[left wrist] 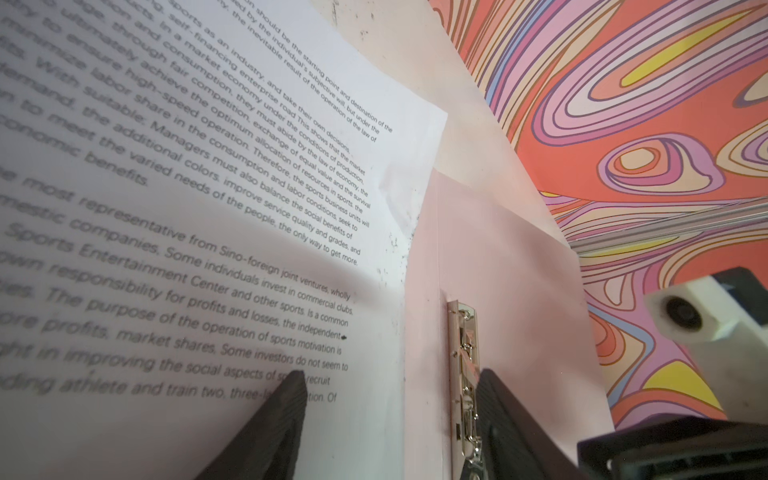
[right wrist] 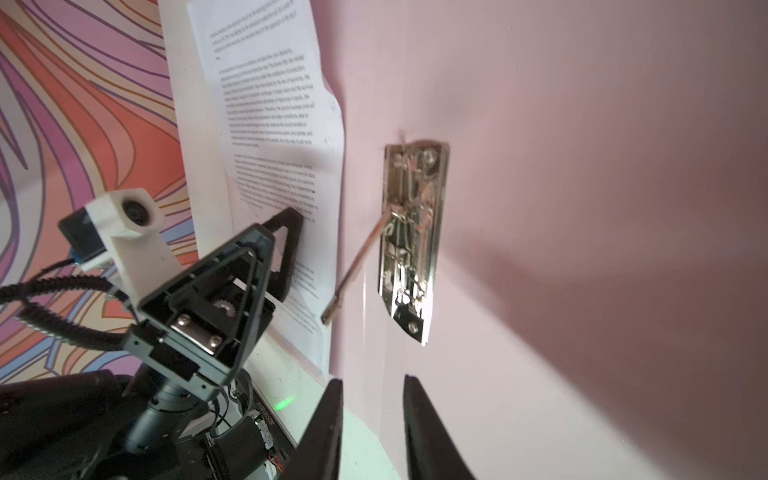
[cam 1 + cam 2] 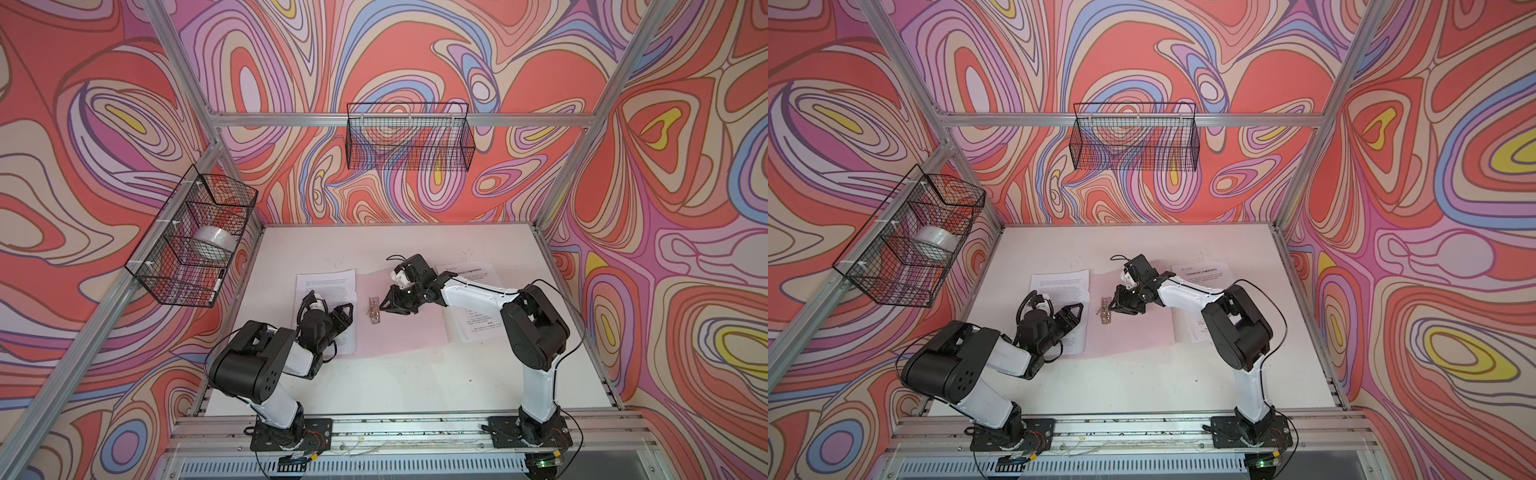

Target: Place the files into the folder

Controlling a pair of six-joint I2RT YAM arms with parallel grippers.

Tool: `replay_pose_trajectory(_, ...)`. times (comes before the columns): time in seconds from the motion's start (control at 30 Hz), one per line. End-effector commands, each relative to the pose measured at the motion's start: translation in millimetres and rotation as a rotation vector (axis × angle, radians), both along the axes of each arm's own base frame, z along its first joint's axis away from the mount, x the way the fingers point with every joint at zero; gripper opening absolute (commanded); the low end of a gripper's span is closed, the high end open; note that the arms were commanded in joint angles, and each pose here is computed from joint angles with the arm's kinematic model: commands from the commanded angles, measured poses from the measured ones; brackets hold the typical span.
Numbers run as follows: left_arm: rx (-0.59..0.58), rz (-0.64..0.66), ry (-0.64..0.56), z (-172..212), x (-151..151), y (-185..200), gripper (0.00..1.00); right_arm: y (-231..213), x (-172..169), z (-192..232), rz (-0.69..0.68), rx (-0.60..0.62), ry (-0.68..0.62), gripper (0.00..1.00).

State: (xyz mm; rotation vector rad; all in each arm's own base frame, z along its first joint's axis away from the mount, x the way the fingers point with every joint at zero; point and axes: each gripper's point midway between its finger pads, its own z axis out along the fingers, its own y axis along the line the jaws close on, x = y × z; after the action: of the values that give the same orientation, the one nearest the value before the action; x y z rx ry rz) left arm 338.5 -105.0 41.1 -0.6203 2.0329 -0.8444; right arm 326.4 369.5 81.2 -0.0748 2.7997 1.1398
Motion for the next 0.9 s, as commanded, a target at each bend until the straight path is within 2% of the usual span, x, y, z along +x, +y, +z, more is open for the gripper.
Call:
replay_pose_trajectory(0.0, 0.073, -0.001, 0.164, -36, -21, 9, 0.66, 13, -12, 8, 0.021, 0.011, -0.035, 0.27)
replay_pose_trajectory(0.17, 0.082, -0.008, 0.163, -31, -18, 8, 0.66, 34, -19, -5, 0.055, 0.029, -0.016, 0.25)
replay_pose_trajectory(0.4, 0.097, -0.007, 0.166, -29, -18, 9, 0.66, 46, -10, -9, 0.065, 0.042, -0.025, 0.24)
replay_pose_trajectory(0.87, 0.106, -0.01, 0.165, -31, -18, 10, 0.66, 69, 27, -1, 0.04, 0.088, -0.056, 0.24)
